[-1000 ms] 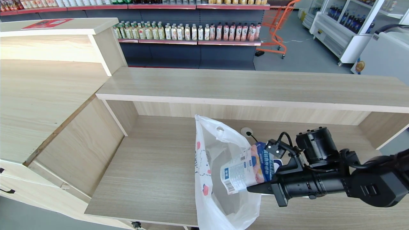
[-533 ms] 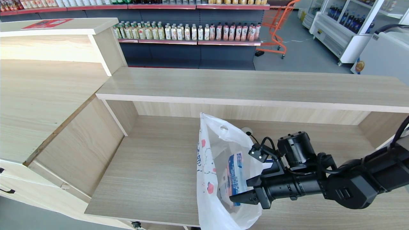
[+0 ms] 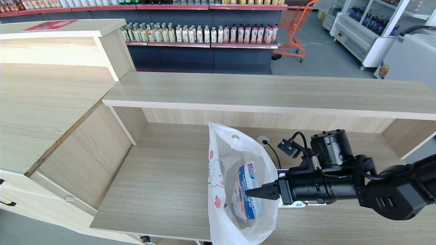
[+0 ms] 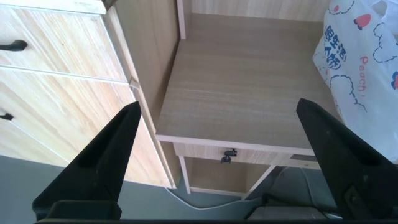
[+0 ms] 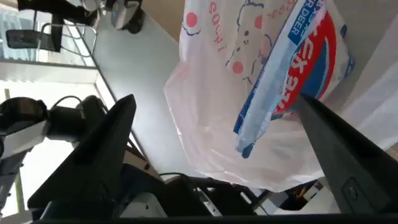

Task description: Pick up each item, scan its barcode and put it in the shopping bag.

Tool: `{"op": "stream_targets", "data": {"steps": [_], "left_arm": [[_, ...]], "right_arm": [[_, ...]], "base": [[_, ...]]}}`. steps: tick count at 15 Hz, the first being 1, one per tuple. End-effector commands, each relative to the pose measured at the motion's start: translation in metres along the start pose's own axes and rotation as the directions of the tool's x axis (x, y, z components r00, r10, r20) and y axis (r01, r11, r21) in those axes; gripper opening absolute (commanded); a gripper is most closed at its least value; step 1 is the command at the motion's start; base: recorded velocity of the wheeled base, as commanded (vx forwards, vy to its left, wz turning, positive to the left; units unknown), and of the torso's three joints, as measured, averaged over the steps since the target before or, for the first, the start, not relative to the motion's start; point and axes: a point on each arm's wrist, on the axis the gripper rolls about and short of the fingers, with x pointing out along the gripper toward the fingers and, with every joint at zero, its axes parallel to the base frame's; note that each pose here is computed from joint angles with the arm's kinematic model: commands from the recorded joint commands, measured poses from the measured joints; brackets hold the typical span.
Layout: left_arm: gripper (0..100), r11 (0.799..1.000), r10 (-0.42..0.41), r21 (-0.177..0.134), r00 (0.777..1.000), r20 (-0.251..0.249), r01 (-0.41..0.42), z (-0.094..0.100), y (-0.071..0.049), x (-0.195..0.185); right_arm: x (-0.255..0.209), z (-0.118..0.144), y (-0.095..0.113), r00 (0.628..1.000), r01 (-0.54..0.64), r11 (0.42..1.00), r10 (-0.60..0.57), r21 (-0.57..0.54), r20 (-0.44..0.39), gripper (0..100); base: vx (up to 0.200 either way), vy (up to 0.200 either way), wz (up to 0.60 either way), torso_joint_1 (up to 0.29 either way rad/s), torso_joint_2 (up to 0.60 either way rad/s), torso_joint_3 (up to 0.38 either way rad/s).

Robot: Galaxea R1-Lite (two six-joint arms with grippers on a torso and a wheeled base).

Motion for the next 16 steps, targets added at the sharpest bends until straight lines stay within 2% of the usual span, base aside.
{"op": "stream_targets", "data": {"steps": [1, 4, 5, 6, 7, 8, 9, 10, 12, 13, 15, 16], "left_arm": [[100, 1.0, 0.001, -0.001, 1.0, 0.002, -0.001, 0.0, 0.0, 0.0], [100, 1.0, 0.001, -0.001, 1.0, 0.0, -0.001, 0.0, 0.0, 0.0], [100, 1.0, 0.001, -0.001, 1.0, 0.0, -0.001, 0.0, 0.0, 0.0], [100, 1.0, 0.001, -0.001, 1.0, 0.0, -0.001, 0.0, 0.0, 0.0], [100, 1.0, 0.001, -0.001, 1.0, 0.0, -0.001, 0.0, 0.0, 0.0], [100, 1.0, 0.001, -0.001, 1.0, 0.0, -0.001, 0.0, 0.0, 0.0], [100, 1.0, 0.001, -0.001, 1.0, 0.0, -0.001, 0.0, 0.0, 0.0], [100, 1.0, 0.001, -0.001, 1.0, 0.0, -0.001, 0.0, 0.0, 0.0], [100, 1.0, 0.001, -0.001, 1.0, 0.0, -0.001, 0.0, 0.0, 0.0], [100, 1.0, 0.001, 0.001, 1.0, 0.0, -0.001, 0.0, 0.0, 0.0], [100, 1.0, 0.001, 0.001, 1.0, 0.0, -0.001, 0.0, 0.0, 0.0], [100, 1.0, 0.001, -0.001, 1.0, 0.0, -0.001, 0.0, 0.0, 0.0]], "right_arm": [[-0.046, 0.009, 0.016, 0.992, 0.002, 0.995, -0.015, 0.102, 0.123, 100], [-0.104, 0.01, 0.028, 0.957, 0.031, 0.99, -0.068, 0.134, 0.281, 100], [-0.114, 0.008, 0.03, 0.949, 0.05, 0.991, -0.087, 0.126, 0.304, 100], [-0.141, 0.003, 0.031, 0.925, 0.157, 0.987, -0.156, 0.026, 0.346, 100], [-0.162, -0.004, 0.026, 0.892, 0.322, 0.942, -0.268, -0.097, 0.364, 100], [-0.177, -0.013, 0.016, 0.821, 0.516, 0.841, -0.429, -0.166, 0.377, 100], [-0.192, -0.024, 0.013, 0.726, 0.657, 0.736, -0.557, -0.166, 0.403, 100], [-0.207, -0.043, 0.024, 0.638, 0.73, 0.676, -0.622, -0.1, 0.454, 100], [-0.221, -0.083, 0.049, 0.522, 0.788, 0.616, -0.684, 0.02, 0.511, 100], [-0.225, -0.097, 0.063, 0.508, 0.794, 0.606, -0.696, 0.036, 0.507, 100], [-0.231, -0.124, 0.089, 0.506, 0.796, 0.604, -0.7, 0.04, 0.504, 100], [-0.231, -0.133, 0.095, 0.503, 0.796, 0.603, -0.7, 0.042, 0.507, 100]], "base": [[0.0, 0.0, 0.0, 0.0, 0.0, 0.0], [0.0, 0.0, 0.0, 0.0, 0.0, 0.0], [0.0, 0.0, 0.0, 0.0, 0.0, 0.0], [0.0, 0.0, 0.0, 0.0, 0.0, 0.0], [0.0, 0.0, 0.0, 0.0, 0.0, 0.0], [0.0, 0.0, 0.0, 0.0, 0.0, 0.0], [0.0, 0.0, 0.0, 0.0, 0.0, 0.0], [0.0, 0.0, 0.0, 0.0, 0.0, 0.0], [0.0, 0.0, 0.0, 0.0, 0.0, 0.0], [0.0, 0.0, 0.0, 0.0, 0.0, 0.0], [0.0, 0.0, 0.0, 0.0, 0.0, 0.0], [0.0, 0.0, 0.0, 0.0, 0.0, 0.0]]}}
